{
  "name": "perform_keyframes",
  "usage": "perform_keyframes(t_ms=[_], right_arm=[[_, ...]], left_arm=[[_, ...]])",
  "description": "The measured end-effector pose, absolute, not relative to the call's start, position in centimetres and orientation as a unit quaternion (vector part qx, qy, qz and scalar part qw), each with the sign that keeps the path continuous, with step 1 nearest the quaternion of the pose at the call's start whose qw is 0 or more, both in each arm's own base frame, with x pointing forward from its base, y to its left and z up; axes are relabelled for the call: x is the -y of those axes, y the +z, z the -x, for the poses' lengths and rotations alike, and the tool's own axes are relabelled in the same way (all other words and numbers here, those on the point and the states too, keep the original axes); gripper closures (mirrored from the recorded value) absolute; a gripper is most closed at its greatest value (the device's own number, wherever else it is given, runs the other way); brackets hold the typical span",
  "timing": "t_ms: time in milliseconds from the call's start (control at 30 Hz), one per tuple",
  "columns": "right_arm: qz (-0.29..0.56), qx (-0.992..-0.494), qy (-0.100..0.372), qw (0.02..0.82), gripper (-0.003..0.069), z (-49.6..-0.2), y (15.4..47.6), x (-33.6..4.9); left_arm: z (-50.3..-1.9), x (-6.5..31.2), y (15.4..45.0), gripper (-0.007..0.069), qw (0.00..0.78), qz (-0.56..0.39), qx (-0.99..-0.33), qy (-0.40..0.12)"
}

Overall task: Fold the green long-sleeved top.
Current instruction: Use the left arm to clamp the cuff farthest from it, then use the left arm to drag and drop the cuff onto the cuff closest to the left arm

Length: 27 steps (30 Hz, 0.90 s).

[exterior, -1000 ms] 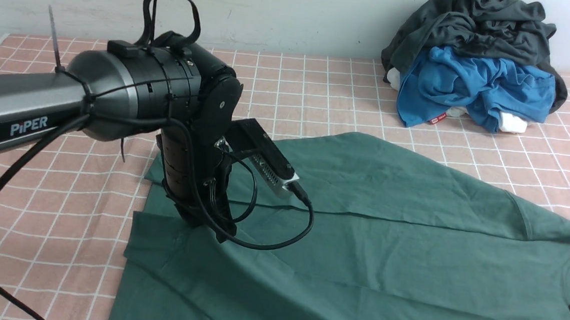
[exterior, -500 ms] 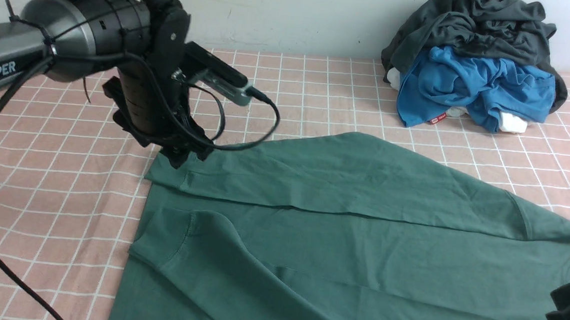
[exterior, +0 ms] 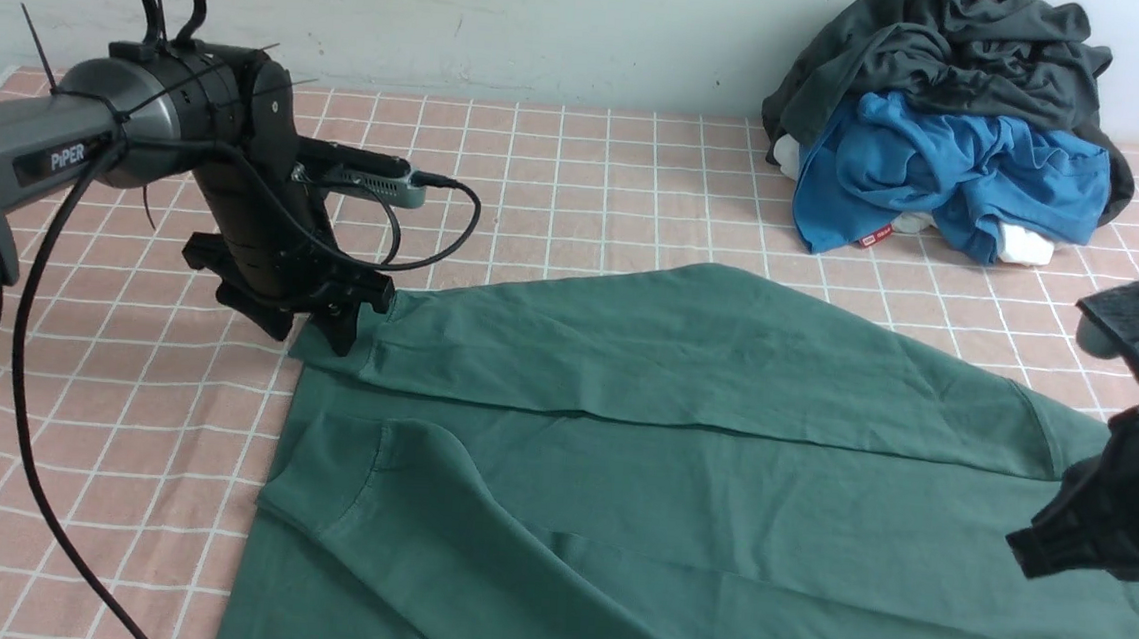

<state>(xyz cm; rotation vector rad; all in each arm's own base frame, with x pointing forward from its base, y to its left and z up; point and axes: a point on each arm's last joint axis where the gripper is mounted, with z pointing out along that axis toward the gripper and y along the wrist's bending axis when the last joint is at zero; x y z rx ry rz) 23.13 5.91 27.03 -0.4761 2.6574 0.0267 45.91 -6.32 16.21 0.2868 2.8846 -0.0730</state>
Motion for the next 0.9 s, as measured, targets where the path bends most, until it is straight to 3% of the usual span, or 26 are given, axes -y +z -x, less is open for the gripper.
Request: perform_keyframes(t_ms=[100,333,400,667,800,900], right_arm=[[0.172,-0.959,0.010,0.225,0.0673,-23.5,27.4,-6.0],[0.172,-0.959,0.010,0.225,0.0673,-23.7,27.6,-6.1],[0.172,-0.959,0.010,0.224,0.0673,-23.7,27.6,-6.1],[0.172,-0.959,0.010,0.224,0.0673,-23.7,27.6,-6.1],[0.172,-0.958,0.010,0.231,0.0673,-23.8,27.7,-6.1],[0.175,-0.956,0.010,0.235,0.0673,-23.9,27.7,-6.1]], left_arm=[[-45.9,6.4,16.2,0.0294,0.121,-0.104,-0.987,-0.030],[-46.2,6.5,17.9,0.0564,0.136,-0.111,-0.984,-0.032],[-46.1,6.5,18.9,0.0596,0.143,-0.112,-0.983,-0.032],[-45.6,6.6,20.2,0.0599,0.133,-0.111,-0.984,-0.039],[-44.0,7.0,22.2,0.0599,0.112,-0.101,-0.986,-0.076],[-41.2,7.7,24.9,0.0599,0.113,-0.081,-0.980,-0.139]])
